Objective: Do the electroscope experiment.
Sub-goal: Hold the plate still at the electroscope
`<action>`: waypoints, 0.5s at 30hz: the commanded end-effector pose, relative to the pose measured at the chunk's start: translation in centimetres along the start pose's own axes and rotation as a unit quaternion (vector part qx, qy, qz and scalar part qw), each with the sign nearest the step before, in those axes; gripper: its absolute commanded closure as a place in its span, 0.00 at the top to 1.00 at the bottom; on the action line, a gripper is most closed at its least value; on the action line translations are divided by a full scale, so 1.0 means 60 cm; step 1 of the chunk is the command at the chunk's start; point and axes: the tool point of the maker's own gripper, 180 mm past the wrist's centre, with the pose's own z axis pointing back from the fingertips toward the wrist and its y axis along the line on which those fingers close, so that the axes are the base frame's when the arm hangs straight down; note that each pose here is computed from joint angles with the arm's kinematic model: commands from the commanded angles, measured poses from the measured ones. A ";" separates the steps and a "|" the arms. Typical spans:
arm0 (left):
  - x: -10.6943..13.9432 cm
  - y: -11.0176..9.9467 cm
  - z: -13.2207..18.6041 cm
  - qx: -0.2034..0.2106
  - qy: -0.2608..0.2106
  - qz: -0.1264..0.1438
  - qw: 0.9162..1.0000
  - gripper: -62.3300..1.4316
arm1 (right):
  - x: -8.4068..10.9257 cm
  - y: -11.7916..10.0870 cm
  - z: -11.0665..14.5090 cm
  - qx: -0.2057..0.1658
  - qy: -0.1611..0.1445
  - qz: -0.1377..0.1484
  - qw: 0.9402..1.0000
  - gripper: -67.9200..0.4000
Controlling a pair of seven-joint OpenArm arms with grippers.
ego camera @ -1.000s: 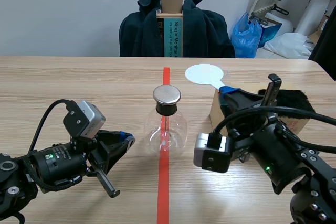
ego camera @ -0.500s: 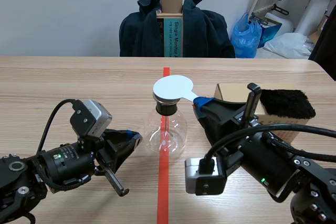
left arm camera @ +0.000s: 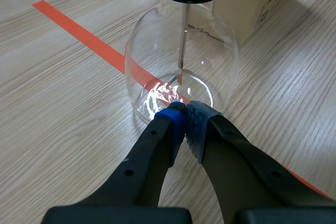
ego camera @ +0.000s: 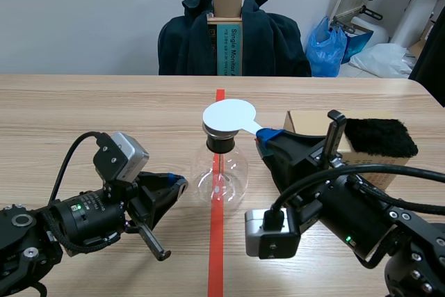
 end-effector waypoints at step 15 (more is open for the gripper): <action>0.006 0.007 0.006 0.004 0.000 -0.006 1.000 0.05 | -0.012 -0.016 -0.002 -0.014 0.004 0.013 1.000 0.02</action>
